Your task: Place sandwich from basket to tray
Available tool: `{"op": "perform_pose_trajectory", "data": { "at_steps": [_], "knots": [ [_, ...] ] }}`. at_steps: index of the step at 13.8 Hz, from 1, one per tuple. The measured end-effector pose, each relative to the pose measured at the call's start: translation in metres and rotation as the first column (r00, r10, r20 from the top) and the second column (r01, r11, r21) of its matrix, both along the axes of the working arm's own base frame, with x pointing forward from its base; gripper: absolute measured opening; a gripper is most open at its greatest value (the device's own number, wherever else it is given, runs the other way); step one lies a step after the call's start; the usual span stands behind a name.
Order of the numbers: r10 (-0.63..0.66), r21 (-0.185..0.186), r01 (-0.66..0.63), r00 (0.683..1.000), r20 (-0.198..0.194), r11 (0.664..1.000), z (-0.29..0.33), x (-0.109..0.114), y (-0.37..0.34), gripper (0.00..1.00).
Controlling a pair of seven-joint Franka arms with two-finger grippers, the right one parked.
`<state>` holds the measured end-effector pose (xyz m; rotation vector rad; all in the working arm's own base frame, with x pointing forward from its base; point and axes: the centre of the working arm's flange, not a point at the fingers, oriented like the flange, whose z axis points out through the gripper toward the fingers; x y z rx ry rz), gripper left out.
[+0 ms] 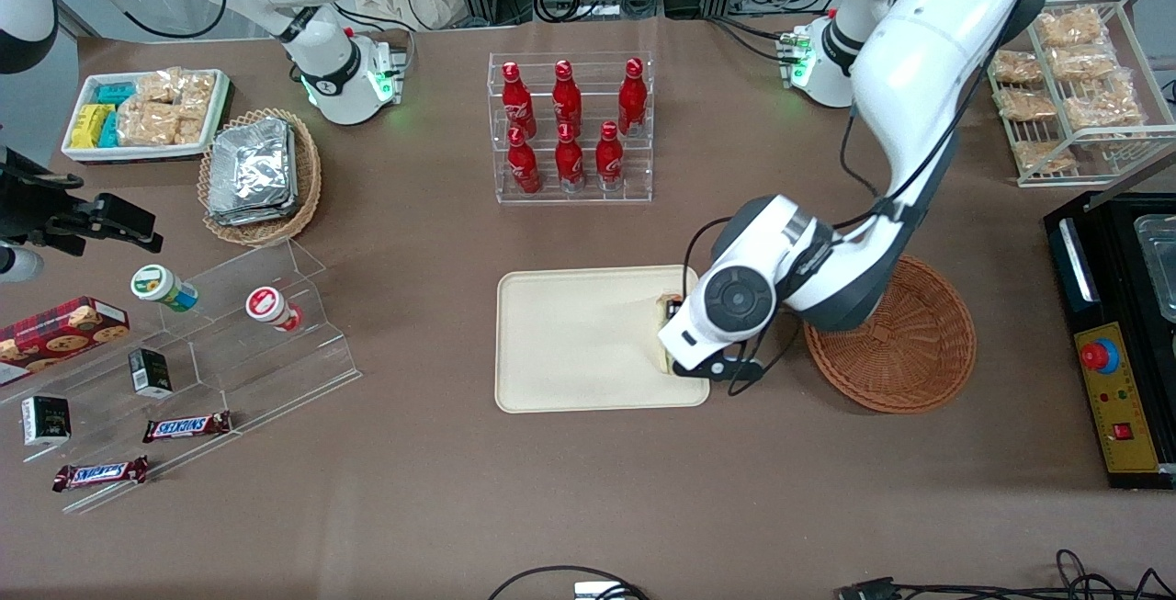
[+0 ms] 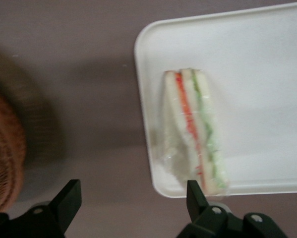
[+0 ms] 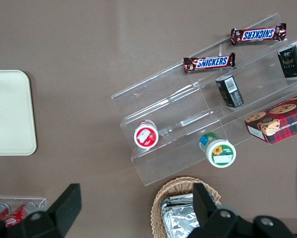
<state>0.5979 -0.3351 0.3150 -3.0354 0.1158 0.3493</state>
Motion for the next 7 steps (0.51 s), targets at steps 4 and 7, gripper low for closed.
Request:
{"op": "perform_pose_trajectory", "data": {
  "at_steps": [4, 7],
  "knots": [
    [0.006, 0.082, -0.009, 0.999, 0.043, 0.997, 0.026, -0.051, 0.048, 0.94],
    [0.062, 0.106, -0.070, 0.995, 0.076, 0.992, 0.064, -0.080, 0.078, 0.95]
  ]
}}
